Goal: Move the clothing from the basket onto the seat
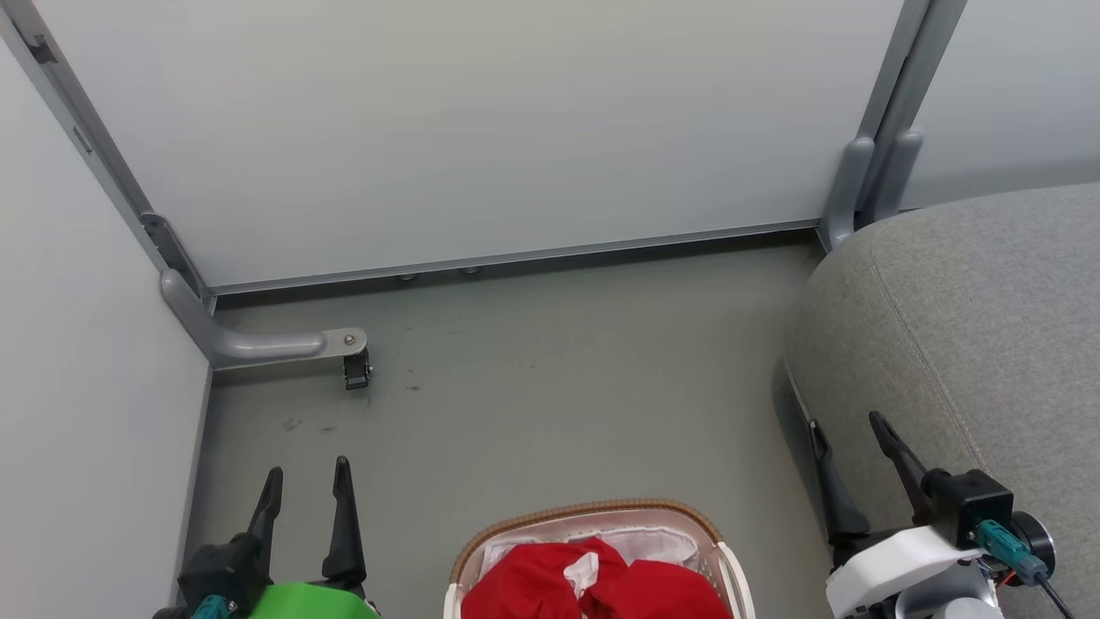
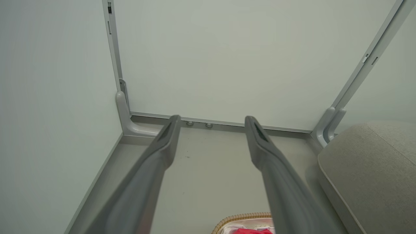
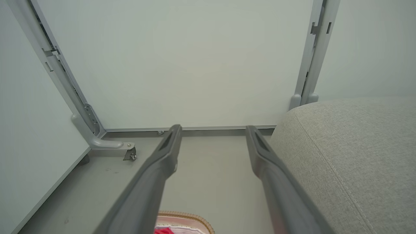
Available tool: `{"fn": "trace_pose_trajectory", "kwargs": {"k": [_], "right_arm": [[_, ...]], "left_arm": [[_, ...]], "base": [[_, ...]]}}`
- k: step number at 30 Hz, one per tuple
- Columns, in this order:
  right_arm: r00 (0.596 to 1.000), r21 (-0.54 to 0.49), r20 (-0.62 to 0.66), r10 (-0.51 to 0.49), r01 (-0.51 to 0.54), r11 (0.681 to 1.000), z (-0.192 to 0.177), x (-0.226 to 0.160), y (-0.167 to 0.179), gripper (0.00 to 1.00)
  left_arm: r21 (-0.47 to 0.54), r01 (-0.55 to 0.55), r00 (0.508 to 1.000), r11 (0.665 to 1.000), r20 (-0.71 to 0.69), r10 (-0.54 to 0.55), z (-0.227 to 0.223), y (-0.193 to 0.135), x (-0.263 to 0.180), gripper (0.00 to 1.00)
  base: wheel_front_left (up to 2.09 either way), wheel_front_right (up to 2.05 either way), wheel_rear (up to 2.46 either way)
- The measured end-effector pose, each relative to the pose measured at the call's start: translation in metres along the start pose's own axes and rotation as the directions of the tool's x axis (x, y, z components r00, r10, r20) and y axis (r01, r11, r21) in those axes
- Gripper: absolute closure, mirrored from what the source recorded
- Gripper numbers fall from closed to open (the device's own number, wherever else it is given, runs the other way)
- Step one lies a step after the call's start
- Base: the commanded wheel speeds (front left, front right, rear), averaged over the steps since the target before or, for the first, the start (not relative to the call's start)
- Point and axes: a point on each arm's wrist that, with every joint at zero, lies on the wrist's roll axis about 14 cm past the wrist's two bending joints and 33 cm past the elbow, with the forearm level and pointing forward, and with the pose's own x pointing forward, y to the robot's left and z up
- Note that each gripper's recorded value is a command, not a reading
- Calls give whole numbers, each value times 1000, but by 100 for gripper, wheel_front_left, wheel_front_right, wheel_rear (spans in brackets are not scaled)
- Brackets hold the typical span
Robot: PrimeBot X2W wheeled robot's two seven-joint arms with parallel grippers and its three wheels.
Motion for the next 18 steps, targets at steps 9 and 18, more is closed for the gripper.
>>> {"fn": "trace_pose_trajectory", "kwargs": {"k": [9,18], "right_arm": [[1000,-21,0,6,-6,1000,-1,0,1,0],[1000,-22,-2,2,-2,1000,-1,0,-1,0]], "left_arm": [[15,3,1000,1000,-12,-3,-5,0,-1,0],[14,4,1000,1000,-19,-3,-7,0,-2,0]], "base": [[0,0,0],[0,0,0]]}}
